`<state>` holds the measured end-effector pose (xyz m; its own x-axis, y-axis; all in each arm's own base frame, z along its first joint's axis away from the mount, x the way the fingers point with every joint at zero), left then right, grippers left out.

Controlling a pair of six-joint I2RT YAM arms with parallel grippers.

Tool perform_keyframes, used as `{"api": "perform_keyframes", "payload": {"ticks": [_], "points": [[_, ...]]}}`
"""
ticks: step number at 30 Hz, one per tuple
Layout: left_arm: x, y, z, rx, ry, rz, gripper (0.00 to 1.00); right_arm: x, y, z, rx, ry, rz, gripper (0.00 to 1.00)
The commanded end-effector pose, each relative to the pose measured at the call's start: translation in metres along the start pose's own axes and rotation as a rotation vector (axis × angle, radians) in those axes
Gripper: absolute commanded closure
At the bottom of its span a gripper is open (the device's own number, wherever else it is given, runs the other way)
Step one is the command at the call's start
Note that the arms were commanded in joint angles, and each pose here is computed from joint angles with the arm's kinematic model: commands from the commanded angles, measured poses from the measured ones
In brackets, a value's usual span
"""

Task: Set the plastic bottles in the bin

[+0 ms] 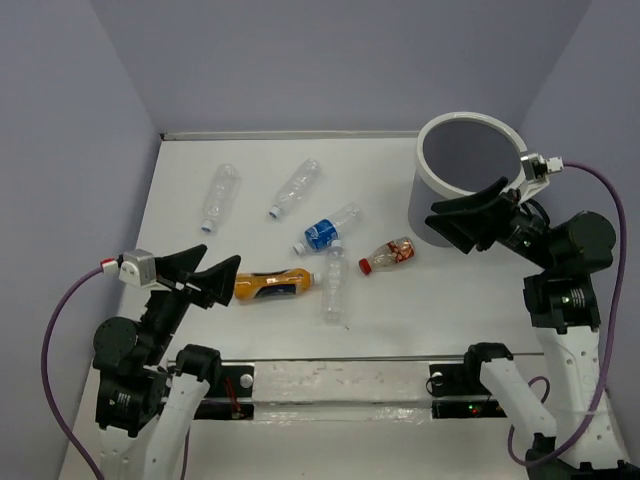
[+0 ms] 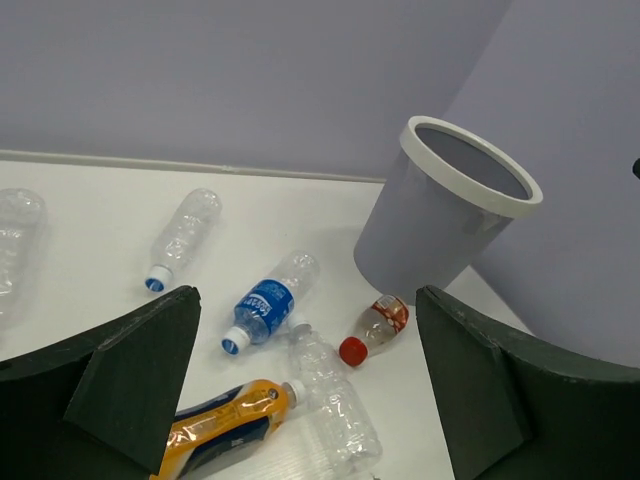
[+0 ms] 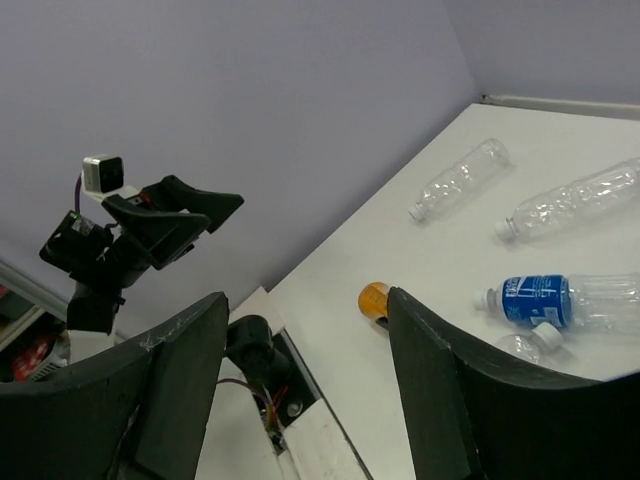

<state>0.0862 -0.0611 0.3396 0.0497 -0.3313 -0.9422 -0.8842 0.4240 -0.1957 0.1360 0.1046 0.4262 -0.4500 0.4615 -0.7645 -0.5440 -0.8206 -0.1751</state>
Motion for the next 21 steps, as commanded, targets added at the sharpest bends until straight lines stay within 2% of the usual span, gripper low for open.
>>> {"api": "perform_keyframes", "payload": {"ticks": [1, 2, 3, 4, 5, 9, 14, 16, 17, 21], "points": [[-0.007, -0.008, 0.007, -0.056, -0.016, -0.019, 0.01, 0.011, -0.018, 0.004, -0.113, 0.018, 0.085, 0.29], [-0.005, -0.01, 0.01, -0.082, -0.012, -0.02, 0.01, 0.015, -0.025, 0.007, -0.134, 0.028, 0.101, 0.28], [-0.006, -0.011, 0.012, -0.096, -0.009, -0.025, 0.01, 0.023, -0.038, -0.005, -0.071, -0.018, 0.123, 0.27], [-0.006, -0.013, 0.016, -0.133, 0.0, -0.031, 0.01, 0.042, -0.05, 0.006, -0.132, 0.015, 0.201, 0.25], [-0.006, -0.013, 0.019, -0.161, 0.006, -0.034, 0.01, 0.043, -0.062, 0.009, -0.106, 0.034, 0.192, 0.23], [-0.004, -0.017, 0.036, -0.311, 0.032, -0.042, 0.01, 0.111, -0.124, -0.012, -0.025, 0.108, 0.457, 0.16], [0.009, -0.019, 0.063, -0.532, 0.052, -0.037, 0.01, 0.173, -0.171, -0.038, -0.014, 0.279, 0.641, 0.1], [0.017, -0.019, 0.07, -0.577, 0.061, -0.033, 0.01, 0.194, -0.185, -0.033, -0.039, 0.355, 0.698, 0.08], [0.018, -0.018, 0.071, -0.596, 0.067, -0.034, 0.01, 0.217, -0.194, -0.041, -0.047, 0.419, 0.756, 0.08], [0.014, -0.014, 0.07, -0.595, 0.067, -0.065, 0.01, 0.257, -0.222, -0.06, -0.06, 0.58, 0.851, 0.06]]}}
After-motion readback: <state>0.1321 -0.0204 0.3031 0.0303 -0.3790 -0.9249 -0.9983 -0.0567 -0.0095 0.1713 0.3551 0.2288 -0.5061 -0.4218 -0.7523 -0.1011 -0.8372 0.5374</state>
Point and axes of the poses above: each gripper's point midway between its finger pads, its own y axis back along the fingers, its own z axis along the line the jaws close on, x = y × z, the point moved 7 cm from there along y, back along the fingers, and after that the axes turned 7 degrees about -y, right-handed, at the moved point
